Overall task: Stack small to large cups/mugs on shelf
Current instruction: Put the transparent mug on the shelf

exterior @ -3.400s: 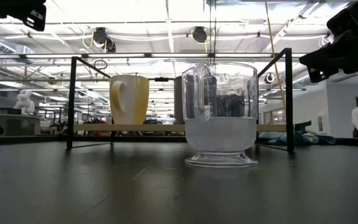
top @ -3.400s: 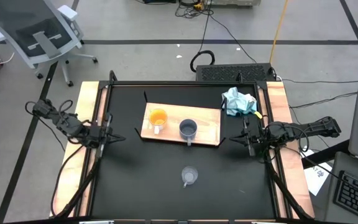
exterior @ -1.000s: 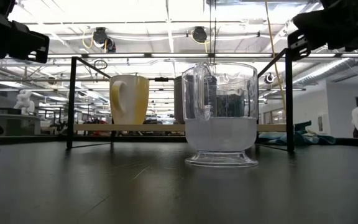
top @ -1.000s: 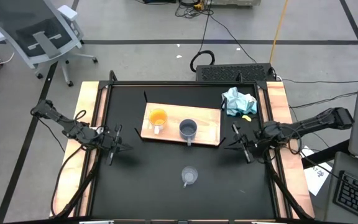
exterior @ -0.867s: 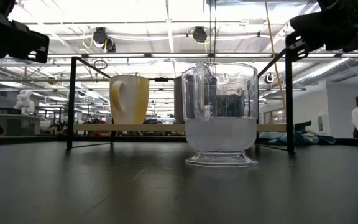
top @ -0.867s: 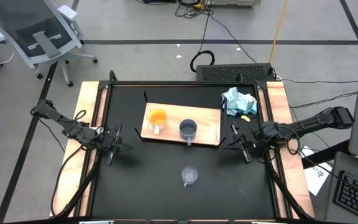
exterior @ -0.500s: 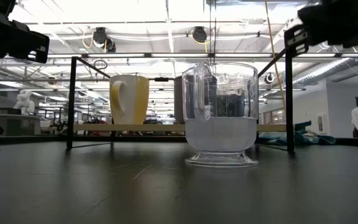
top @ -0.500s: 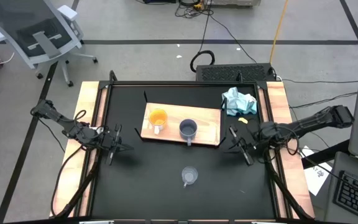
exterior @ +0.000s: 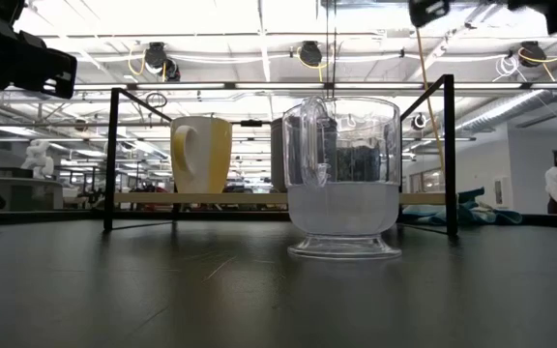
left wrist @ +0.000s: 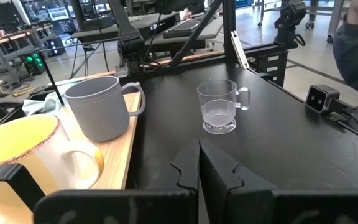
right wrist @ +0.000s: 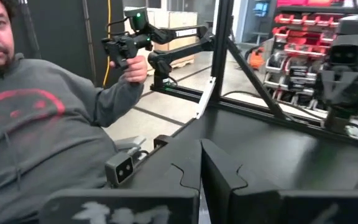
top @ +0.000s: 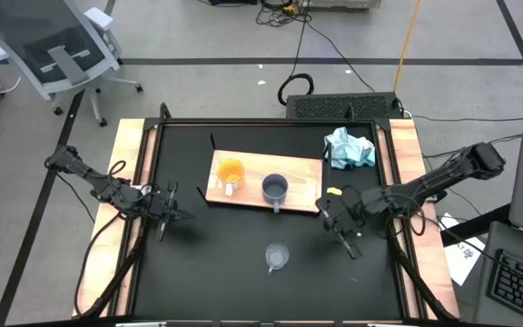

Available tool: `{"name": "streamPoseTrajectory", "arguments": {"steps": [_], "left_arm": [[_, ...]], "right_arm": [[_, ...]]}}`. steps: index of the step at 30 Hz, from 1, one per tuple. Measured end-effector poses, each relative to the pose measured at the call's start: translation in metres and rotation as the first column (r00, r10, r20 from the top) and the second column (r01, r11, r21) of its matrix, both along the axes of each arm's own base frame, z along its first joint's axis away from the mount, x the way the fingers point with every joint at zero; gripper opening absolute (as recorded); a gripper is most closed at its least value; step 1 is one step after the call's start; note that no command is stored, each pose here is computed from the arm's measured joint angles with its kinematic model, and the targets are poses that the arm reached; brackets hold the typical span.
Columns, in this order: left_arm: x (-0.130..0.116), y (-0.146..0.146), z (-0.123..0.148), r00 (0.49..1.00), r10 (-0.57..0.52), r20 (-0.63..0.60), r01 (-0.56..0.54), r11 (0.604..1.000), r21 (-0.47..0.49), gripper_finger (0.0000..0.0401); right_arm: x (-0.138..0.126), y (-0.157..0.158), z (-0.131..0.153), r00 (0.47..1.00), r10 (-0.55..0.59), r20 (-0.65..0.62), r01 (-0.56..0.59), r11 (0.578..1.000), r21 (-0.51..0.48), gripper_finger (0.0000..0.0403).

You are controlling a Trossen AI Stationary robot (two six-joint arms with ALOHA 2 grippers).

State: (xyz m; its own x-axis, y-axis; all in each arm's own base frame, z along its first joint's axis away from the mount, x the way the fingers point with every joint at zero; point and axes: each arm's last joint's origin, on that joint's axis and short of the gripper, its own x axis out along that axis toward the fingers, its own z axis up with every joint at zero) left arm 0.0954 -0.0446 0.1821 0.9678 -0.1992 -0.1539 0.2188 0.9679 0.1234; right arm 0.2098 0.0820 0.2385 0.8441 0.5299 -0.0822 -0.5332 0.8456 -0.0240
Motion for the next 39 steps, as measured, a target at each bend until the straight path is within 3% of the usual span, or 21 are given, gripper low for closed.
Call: {"name": "streamPoseTrajectory", "arguments": {"steps": [8,15,23,26,31,39], "left_arm": [[0.0,0.0,0.0,1.0,0.001,-0.002,-0.001,1.0,-0.005,0.001],[0.0,0.0,-0.001,1.0,0.001,-0.006,-0.001,1.0,-0.002,0.001],[0.0,0.0,-0.001,1.0,0.0,-0.007,0.0,1.0,-0.002,0.001],[0.0,0.0,-0.001,1.0,0.0,-0.007,0.0,1.0,-0.002,0.001],[0.0,0.0,-0.001,1.0,0.0,-0.007,0.0,1.0,-0.002,0.001],[0.0,0.0,-0.001,1.0,0.0,-0.009,0.0,1.0,0.0,0.001]], "right_arm": [[0.034,0.015,0.011,1.0,0.012,-0.019,-0.012,1.0,-0.008,0.0],[0.045,0.02,0.007,0.999,0.011,-0.04,-0.012,1.0,-0.02,0.0],[0.049,0.021,0.015,0.995,0.007,0.101,-0.005,1.0,-0.023,0.0],[0.052,0.019,0.018,0.985,-0.1,0.144,0.101,0.995,-0.003,0.0],[0.058,0.014,0.016,0.934,-0.311,0.174,0.317,0.949,-0.004,0.0],[0.073,0.018,0.009,0.931,-0.323,0.173,0.332,0.943,-0.024,0.0]]}}
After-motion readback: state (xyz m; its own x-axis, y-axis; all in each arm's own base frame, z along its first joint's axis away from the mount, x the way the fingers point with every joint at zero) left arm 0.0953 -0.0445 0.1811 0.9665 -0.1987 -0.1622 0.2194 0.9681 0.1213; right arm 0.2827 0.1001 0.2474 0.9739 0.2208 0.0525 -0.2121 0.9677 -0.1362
